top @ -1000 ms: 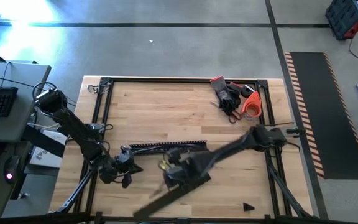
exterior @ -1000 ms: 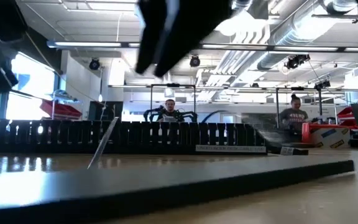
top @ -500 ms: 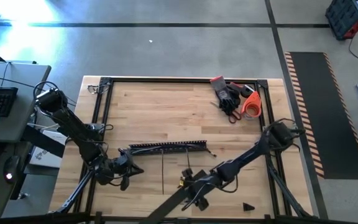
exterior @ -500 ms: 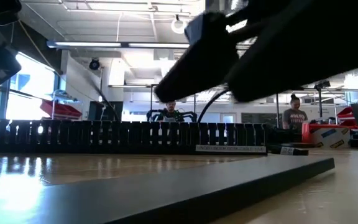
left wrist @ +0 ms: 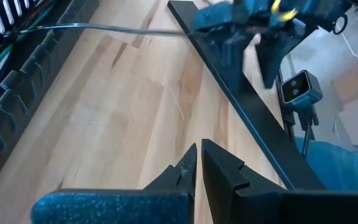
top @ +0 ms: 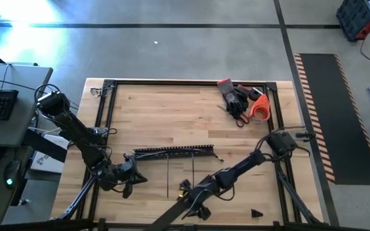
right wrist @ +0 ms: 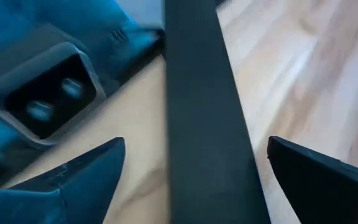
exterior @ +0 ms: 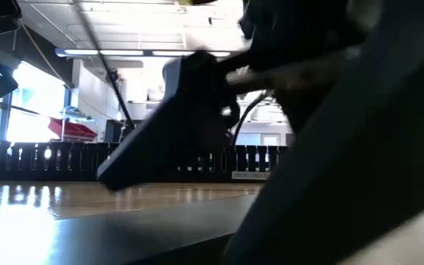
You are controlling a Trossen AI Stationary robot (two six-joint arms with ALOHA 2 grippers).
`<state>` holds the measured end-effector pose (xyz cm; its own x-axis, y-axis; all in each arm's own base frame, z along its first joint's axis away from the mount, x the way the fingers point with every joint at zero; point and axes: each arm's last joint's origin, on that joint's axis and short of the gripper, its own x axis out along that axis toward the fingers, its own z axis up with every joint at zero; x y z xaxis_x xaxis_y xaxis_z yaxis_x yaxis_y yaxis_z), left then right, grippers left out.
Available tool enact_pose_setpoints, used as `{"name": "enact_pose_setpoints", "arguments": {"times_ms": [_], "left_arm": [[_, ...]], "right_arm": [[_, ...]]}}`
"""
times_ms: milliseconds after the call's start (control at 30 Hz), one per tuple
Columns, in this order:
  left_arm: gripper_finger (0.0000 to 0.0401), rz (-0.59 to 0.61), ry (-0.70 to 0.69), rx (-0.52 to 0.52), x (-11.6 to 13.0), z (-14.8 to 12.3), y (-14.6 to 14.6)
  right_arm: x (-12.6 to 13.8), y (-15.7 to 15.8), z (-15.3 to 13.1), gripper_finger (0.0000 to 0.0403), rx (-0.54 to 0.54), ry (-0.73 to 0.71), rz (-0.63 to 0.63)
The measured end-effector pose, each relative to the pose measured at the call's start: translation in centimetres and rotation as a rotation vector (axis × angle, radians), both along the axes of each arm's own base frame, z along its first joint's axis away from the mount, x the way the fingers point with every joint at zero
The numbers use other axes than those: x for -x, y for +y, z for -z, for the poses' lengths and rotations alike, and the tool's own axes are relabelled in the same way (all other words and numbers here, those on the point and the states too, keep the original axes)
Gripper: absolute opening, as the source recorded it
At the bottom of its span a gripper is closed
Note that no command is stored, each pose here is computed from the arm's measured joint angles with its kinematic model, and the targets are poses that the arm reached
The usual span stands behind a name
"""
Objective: Ziptie cables
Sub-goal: Close the black cable duct
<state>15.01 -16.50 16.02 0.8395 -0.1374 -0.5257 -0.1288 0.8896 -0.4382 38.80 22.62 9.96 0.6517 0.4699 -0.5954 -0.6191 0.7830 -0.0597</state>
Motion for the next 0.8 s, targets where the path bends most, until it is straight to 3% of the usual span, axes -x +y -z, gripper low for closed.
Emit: {"name": "enact_pose_setpoints", "arguments": {"times_ms": [200, 467, 633, 800], "left_arm": [[0.0, 0.0, 0.0, -0.001, 0.0, 0.0, 0.0], [0.0, -0.02, -0.014, -0.011, 0.0, 0.0, 0.1], [0.0, -0.048, -0.045, -0.019, -0.1, -0.2, 0.1], [0.0, -0.018, -0.143, -0.002, -0.5, -1.3, -0.3]], "right_arm": [[-0.5, -0.7, 1.4, 0.0375, 0.006, 0.028, 0.042], [-0.6, -1.8, 4.0, 0.0292, 0.012, 0.099, 0.111], [-0.7, -1.9, 4.7, 0.022, -0.006, 0.105, 0.188], [-0.7, -2.0, 4.6, 0.0212, -0.023, 0.116, 0.217]]}}
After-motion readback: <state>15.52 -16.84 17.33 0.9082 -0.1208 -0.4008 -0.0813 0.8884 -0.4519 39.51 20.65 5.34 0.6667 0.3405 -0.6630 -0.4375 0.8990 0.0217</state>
